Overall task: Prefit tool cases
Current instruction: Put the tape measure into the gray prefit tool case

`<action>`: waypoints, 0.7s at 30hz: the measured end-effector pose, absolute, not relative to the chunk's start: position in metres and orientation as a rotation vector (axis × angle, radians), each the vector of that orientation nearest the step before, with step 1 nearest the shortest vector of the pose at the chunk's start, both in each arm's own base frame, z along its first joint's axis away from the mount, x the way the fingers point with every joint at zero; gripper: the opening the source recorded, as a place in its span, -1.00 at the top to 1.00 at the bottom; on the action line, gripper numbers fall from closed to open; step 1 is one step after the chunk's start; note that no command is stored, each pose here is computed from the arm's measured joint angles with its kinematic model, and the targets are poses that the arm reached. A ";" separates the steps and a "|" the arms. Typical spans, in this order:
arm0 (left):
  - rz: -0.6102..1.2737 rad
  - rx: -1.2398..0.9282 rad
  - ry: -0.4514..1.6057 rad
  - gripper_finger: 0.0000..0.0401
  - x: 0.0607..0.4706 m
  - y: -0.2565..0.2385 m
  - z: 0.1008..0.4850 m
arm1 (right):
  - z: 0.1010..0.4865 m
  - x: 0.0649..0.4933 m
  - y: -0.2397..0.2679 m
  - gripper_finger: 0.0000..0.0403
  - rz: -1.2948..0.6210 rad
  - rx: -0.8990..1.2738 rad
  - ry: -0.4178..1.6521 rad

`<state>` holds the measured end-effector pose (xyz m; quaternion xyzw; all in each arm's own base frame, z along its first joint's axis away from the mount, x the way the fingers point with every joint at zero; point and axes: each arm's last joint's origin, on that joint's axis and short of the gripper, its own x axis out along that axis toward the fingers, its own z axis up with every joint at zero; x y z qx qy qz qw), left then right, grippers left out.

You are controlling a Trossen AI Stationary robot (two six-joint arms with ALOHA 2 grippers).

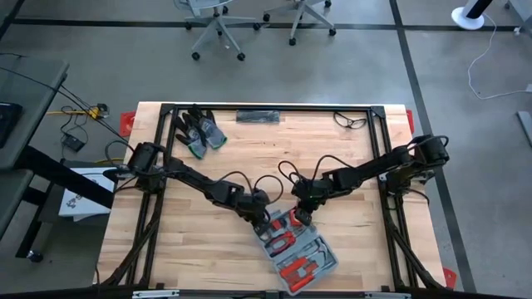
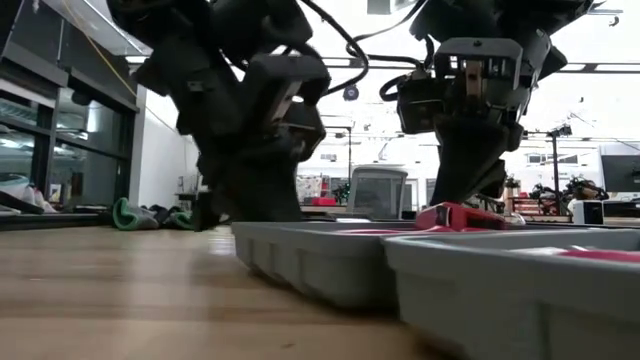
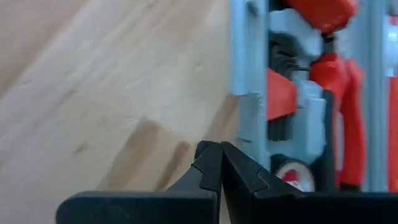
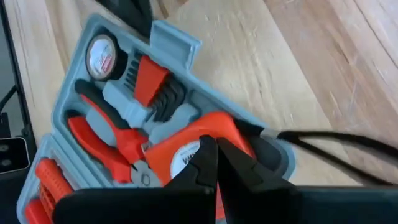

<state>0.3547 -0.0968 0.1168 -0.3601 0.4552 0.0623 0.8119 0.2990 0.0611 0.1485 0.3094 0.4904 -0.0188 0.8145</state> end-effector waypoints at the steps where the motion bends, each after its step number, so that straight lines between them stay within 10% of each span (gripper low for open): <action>1: 0.121 -0.770 0.968 1.00 0.356 -0.095 0.118 | 0.149 0.299 0.061 1.00 -0.040 0.660 1.046; 21: 0.075 -0.741 0.870 1.00 0.364 -0.088 0.138 | 0.157 0.284 0.096 1.00 0.189 0.498 1.099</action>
